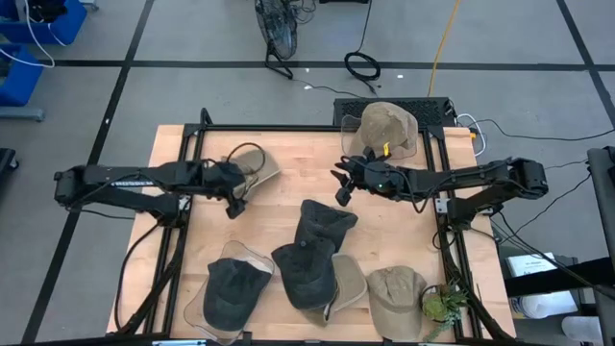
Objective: Pick & Place hat
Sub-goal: Put the brown cap into the top transparent bin
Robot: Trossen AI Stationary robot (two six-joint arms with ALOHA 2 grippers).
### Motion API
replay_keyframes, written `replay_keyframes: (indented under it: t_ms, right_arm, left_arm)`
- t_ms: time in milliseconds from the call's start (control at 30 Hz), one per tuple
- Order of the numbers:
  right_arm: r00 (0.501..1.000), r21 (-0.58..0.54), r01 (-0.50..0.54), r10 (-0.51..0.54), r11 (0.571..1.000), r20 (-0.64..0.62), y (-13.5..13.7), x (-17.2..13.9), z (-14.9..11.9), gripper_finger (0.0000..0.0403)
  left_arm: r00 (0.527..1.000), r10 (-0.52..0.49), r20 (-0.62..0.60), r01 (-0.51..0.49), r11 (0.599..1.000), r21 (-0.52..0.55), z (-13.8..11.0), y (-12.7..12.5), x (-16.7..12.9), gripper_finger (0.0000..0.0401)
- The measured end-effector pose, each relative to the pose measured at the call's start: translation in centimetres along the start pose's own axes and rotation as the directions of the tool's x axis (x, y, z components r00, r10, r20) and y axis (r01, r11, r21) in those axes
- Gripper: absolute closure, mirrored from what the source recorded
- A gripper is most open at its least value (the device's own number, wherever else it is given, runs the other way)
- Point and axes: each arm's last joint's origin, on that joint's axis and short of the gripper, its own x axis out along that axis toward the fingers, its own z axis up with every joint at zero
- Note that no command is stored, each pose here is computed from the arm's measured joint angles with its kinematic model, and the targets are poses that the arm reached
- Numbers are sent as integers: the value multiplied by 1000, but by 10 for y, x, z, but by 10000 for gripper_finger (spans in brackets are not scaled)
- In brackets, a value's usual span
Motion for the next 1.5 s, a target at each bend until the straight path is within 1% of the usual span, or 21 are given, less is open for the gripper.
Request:
replay_keyframes:
  t_ms: [67, 167, 267, 367, 400, 467, 500, 567, 633, 667, 767, 867, 1000, 1067, 1133, 1200, 1267, 1300, 1367, 1400, 1500]
  right_arm:
    - [1000, 0, 0, 0, 1000, -1, 0, 0, 0, 309]
    - [1000, 0, -1, 1, 1000, 0, 0, 0, 0, 309]
    - [1000, 0, -1, 1, 1000, -1, 0, 0, 0, 310]
    - [1000, 1, -2, 2, 1000, 3, 0, 0, 0, 310]
    - [1000, 1, -2, 2, 1000, 2, 0, 0, 0, 310]
    - [1000, 5, -11, 11, 1000, 1, 0, 0, 0, 310]
    - [1000, 6, -30, 30, 1000, -2, 1, 0, 0, 310]
    - [999, 5, -54, 54, 999, -7, 2, 0, 0, 310]
    - [999, 3, -54, 54, 999, -6, 2, 0, 0, 308]
    - [999, 3, -52, 52, 999, -4, 2, 0, 0, 306]
    - [999, 3, -43, 43, 999, 13, 3, -1, 1, 293]
    - [997, -64, -73, 75, 995, 28, 6, -2, 3, 270]
    - [994, -128, -87, 94, 988, 52, 12, -5, 13, 227]
    - [991, -190, -90, 106, 978, 78, 16, -7, 23, 206]
    - [986, -266, -105, 135, 958, 98, 21, -8, 34, 189]
    - [979, -327, -141, 181, 934, 95, 26, -8, 46, 181]
    - [976, -396, -171, 210, 902, 56, 31, -4, 54, 181]
    - [975, -428, -183, 218, 885, 35, 33, -1, 59, 182]
    - [978, -494, -189, 207, 848, -19, 37, 7, 66, 184]
    - [978, -523, -198, 203, 829, -49, 39, 11, 68, 184]
    - [968, -563, -249, 211, 788, -133, 40, 26, 74, 185]
  left_arm:
    - [998, 65, -21, -65, 998, 3, 1, 0, 8, 6]
    - [988, 145, -52, -145, 989, 3, 3, 2, 21, 19]
    - [987, 137, -86, -141, 989, -43, 7, 3, 34, 46]
    - [987, 99, -124, -109, 991, -81, 9, 3, 48, 89]
    - [987, 79, -138, -91, 992, -85, 10, 2, 52, 109]
    - [984, 31, -174, -47, 995, -92, 9, 1, 60, 165]
    - [981, 4, -193, -22, 995, -94, 8, 0, 62, 198]
    - [974, -51, -220, 32, 995, -90, 7, -2, 65, 278]
    - [968, -101, -230, 82, 992, -92, 8, -3, 64, 361]
    - [966, -120, -229, 100, 990, -99, 9, -4, 62, 378]
    - [972, -148, -184, 132, 986, -98, 23, -6, 49, 387]
    - [975, -165, -150, 153, 984, -91, 42, -9, 29, 394]
    - [974, -204, -93, 203, 979, -25, 74, -14, -4, 395]
    - [968, -239, -72, 240, 971, 12, 89, -18, -16, 396]
    - [965, -259, -52, 261, 964, 48, 103, -21, -25, 396]
    - [964, -258, -66, 263, 962, 75, 116, -23, -32, 397]
    - [963, -254, -95, 263, 959, 102, 129, -26, -35, 397]
    - [961, -244, -128, 259, 959, 119, 134, -28, -33, 397]
    - [955, -232, -186, 262, 951, 161, 145, -33, -30, 397]
    - [954, -232, -191, 267, 946, 185, 153, -36, -31, 397]
    - [947, -232, -222, 285, 925, 252, 169, -46, -33, 397]
